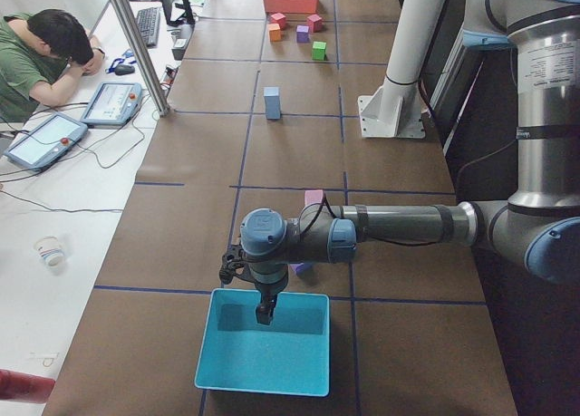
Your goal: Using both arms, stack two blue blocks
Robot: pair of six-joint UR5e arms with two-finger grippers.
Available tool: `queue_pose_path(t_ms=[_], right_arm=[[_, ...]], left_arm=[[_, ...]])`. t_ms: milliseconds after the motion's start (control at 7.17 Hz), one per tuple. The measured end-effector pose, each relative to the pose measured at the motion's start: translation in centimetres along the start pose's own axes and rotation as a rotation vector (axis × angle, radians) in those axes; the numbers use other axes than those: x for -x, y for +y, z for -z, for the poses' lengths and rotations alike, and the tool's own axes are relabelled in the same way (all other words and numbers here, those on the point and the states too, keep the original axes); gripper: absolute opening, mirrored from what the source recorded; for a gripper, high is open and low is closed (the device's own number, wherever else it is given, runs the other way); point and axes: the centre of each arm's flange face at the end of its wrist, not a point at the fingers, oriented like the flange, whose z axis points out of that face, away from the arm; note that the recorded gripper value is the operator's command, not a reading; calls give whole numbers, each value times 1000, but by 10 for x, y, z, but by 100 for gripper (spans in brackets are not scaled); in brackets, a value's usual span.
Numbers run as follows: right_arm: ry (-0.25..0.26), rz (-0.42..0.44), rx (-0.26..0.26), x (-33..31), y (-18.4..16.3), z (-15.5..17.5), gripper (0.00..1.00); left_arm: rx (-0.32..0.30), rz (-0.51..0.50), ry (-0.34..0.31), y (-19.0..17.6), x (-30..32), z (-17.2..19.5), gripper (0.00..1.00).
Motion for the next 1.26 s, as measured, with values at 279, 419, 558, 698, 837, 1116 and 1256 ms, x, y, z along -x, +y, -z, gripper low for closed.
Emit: queue_pose_path(t_ms=[279,419,558,698,837,1116,1256], right_arm=[[-2,-1,-1,0,0,0,100],[-4,-1,-1,0,0,0,100],[-5,-1,-2,0,0,0,100],[-6,-1,-2,1,0,0,100],[-6,-1,-2,1,0,0,100],[-7,-1,-1,0,0,0,100],[-7,-1,-1,0,0,0,100]], left_arm=[[-5,66,0,3,2,1,100],[-7,69,0,4,1,2,100],[-7,70,1,4,1,2,100],[-7,68,1,5,0,2,100],[-8,66,2,5,-1,3,100],[-7,65,3,5,-1,2,100],[-7,64,3,5,-1,2,100]])
